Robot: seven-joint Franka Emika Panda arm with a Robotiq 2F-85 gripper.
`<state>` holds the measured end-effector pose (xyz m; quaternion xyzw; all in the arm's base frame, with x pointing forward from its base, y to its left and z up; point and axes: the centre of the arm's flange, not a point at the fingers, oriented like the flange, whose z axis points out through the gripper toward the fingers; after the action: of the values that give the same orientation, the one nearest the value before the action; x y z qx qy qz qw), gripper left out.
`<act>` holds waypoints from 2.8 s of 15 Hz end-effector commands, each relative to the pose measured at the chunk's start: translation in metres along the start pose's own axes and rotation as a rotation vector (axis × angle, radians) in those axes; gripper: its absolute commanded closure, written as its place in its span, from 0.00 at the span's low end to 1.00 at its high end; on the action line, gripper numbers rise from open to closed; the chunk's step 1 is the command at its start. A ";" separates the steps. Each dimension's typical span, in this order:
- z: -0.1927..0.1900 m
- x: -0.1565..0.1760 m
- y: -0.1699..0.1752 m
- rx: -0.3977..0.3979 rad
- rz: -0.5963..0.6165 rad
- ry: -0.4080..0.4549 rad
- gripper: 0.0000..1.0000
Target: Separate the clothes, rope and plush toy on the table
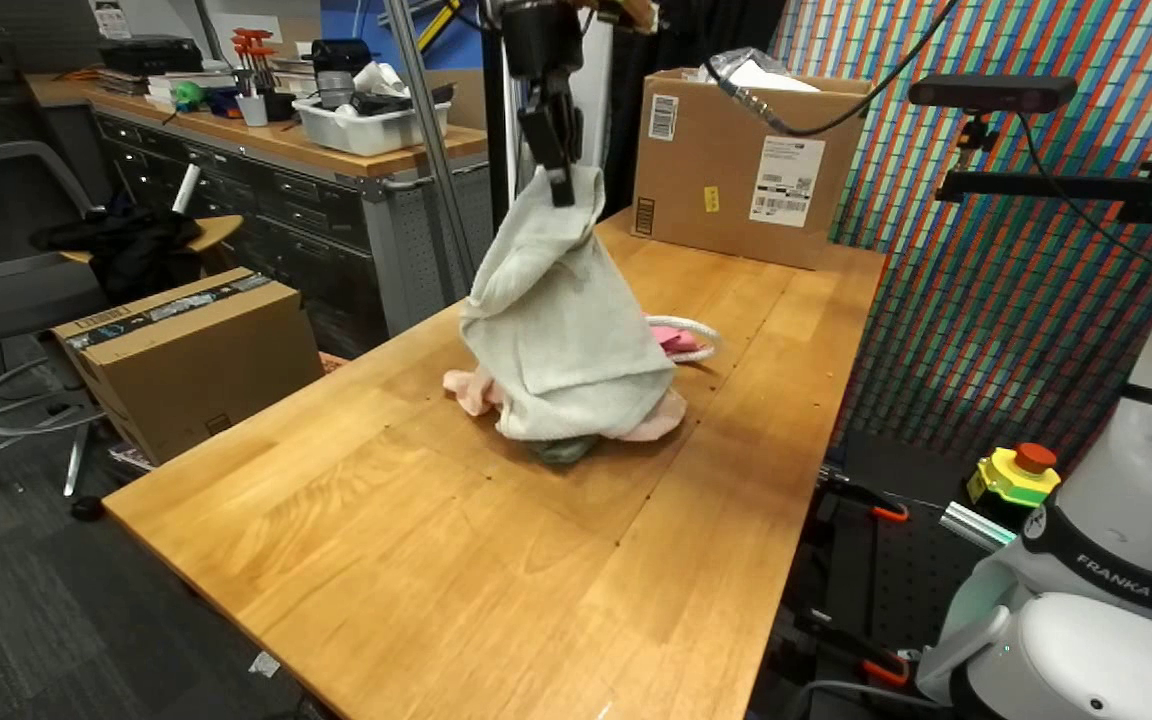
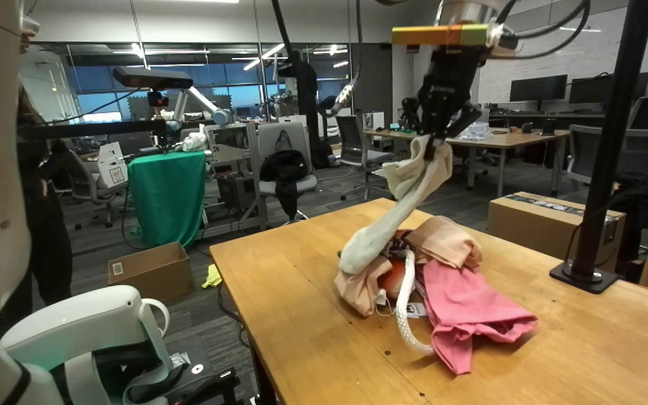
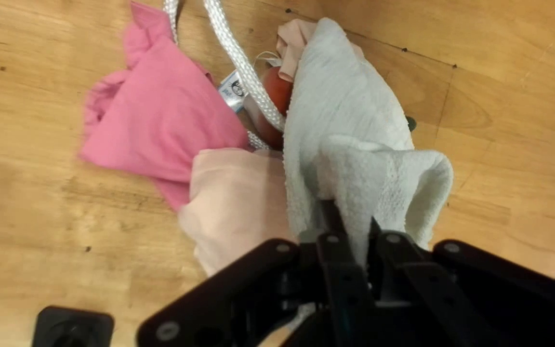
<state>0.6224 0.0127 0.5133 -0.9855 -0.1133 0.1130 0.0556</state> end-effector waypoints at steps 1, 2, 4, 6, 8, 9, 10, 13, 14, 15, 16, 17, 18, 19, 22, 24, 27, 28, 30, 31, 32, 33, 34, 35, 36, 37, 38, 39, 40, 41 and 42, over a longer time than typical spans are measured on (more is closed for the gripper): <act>-0.075 -0.036 0.008 -0.074 0.092 0.137 0.97; -0.090 -0.044 0.012 -0.087 0.120 0.165 0.97; -0.117 -0.064 0.022 -0.104 0.168 0.224 0.97; -0.135 -0.085 0.039 -0.112 0.214 0.268 0.97; -0.148 -0.102 0.062 -0.129 0.277 0.300 0.97; -0.151 -0.113 0.075 -0.133 0.309 0.315 0.97; -0.153 -0.123 0.091 -0.134 0.346 0.332 0.97; -0.159 -0.163 0.139 -0.135 0.467 0.369 0.97; -0.160 -0.178 0.149 -0.143 0.512 0.378 0.97; -0.161 -0.191 0.164 -0.139 0.550 0.391 0.97; -0.160 -0.205 0.179 -0.142 0.596 0.399 0.97; -0.159 -0.220 0.195 -0.150 0.649 0.412 0.97; -0.158 -0.235 0.209 -0.152 0.693 0.417 0.97; -0.156 -0.248 0.222 -0.155 0.728 0.423 0.97; -0.142 -0.280 0.257 -0.171 0.826 0.431 0.97; -0.132 -0.293 0.274 -0.171 0.876 0.430 0.97; -0.121 -0.303 0.293 -0.176 0.940 0.421 0.97; -0.117 -0.303 0.297 -0.179 0.957 0.418 0.97; -0.112 -0.306 0.303 -0.184 0.990 0.408 0.97; -0.109 -0.305 0.304 -0.184 1.000 0.407 0.97; -0.107 -0.303 0.305 -0.184 1.008 0.409 0.90; -0.106 -0.303 0.307 -0.184 1.017 0.409 0.65; -0.104 -0.302 0.307 -0.183 1.021 0.407 0.64; -0.103 -0.301 0.307 -0.184 1.025 0.409 0.59; -0.103 -0.300 0.308 -0.186 1.027 0.409 0.50; -0.102 -0.300 0.308 -0.187 1.029 0.408 0.43; -0.102 -0.299 0.308 -0.188 1.030 0.407 0.34; -0.101 -0.297 0.307 -0.184 1.022 0.402 0.28; -0.100 -0.293 0.304 -0.180 1.004 0.393 0.21; -0.097 -0.288 0.299 -0.170 0.981 0.385 0.12; -0.095 -0.281 0.292 -0.148 0.949 0.370 0.06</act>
<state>0.4328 -0.3626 0.6276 -0.9231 0.3747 -0.0614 -0.0611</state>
